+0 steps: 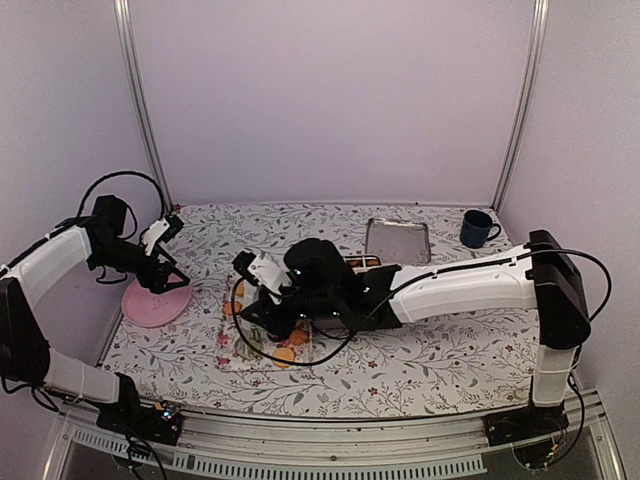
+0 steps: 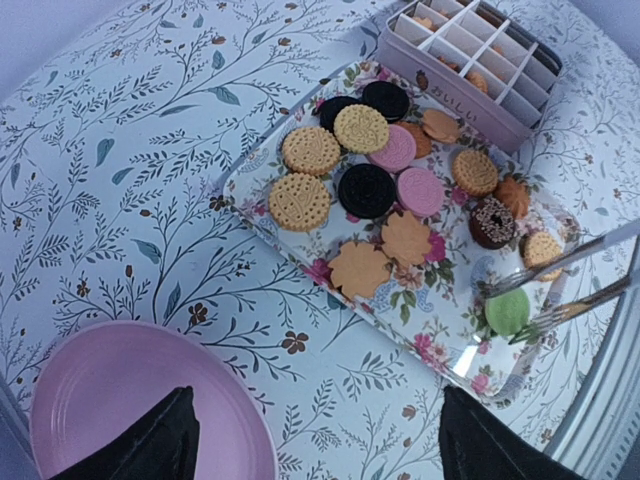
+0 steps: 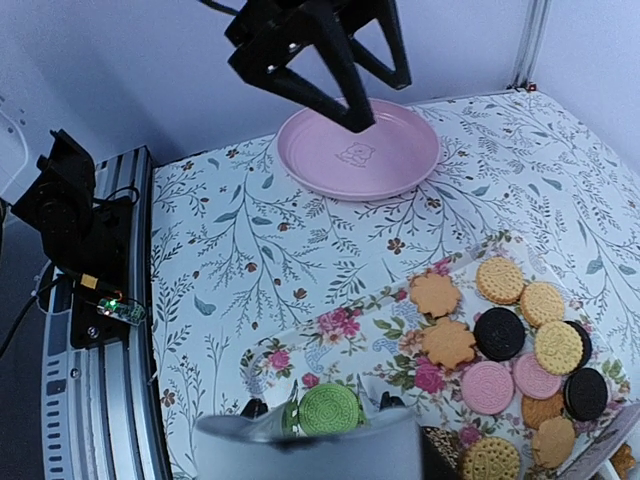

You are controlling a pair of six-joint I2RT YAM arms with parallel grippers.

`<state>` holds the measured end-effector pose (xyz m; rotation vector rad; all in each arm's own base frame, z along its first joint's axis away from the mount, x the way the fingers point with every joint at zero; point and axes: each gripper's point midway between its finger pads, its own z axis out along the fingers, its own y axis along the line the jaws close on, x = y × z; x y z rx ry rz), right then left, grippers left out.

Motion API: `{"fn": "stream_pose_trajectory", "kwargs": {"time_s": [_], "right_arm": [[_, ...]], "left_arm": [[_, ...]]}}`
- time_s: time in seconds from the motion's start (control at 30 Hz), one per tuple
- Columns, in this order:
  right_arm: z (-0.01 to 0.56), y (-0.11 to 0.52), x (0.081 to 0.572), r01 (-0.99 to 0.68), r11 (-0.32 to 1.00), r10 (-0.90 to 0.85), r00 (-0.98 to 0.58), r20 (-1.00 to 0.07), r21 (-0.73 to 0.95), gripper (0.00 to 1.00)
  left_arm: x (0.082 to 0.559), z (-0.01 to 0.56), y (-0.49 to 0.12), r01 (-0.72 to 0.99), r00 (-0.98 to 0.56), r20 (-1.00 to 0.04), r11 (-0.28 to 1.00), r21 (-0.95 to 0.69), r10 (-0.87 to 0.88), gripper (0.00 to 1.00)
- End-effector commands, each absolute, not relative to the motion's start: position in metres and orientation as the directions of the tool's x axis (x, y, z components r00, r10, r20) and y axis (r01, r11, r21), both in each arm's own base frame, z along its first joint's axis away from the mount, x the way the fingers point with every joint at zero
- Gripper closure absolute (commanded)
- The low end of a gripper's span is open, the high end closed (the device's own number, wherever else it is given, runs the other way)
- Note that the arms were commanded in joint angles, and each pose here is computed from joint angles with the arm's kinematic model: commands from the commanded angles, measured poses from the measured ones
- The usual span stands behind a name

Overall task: Pack the cookies
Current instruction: Pick up the fake cookies from the plate, then place the fake cookies in the empty pocket of the box.

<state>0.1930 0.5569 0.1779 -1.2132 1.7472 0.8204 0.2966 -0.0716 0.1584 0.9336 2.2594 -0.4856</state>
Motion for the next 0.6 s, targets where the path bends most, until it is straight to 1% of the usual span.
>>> {"fn": "stream_pose_trajectory", "kwargs": {"time_s": [0.0,0.13,0.3,0.47,0.57], "right_arm": [[0.261,0.527,0.218,-0.920,0.386,-0.244,-0.168,-0.955,0.063,0.77],[0.279,0.490,0.236,-0.882,0.470,-0.234,-0.156,-0.960,0.028,0.78],[0.282,0.424,0.263,-0.808,0.589,-0.237,-0.186,-0.954,0.011,0.77],[0.262,0.360,0.279,-0.722,0.687,-0.320,-0.199,-0.926,-0.082,0.77],[0.255,0.332,0.286,-0.682,0.721,-0.349,-0.211,-0.913,-0.118,0.77]], "left_arm": [[0.301,0.165,-0.071,0.729,-0.533,-0.694,0.679,-0.087,0.484,0.17],[0.302,0.166,-0.070,0.730,-0.530,-0.694,0.679,-0.081,0.487,0.17],[0.303,0.166,-0.071,0.729,-0.534,-0.694,0.679,-0.088,0.484,0.17],[0.299,0.159,-0.071,0.740,-0.533,-0.685,0.667,-0.092,0.497,0.17],[0.294,0.147,-0.070,0.746,-0.542,-0.661,0.660,-0.094,0.519,0.18]]}}
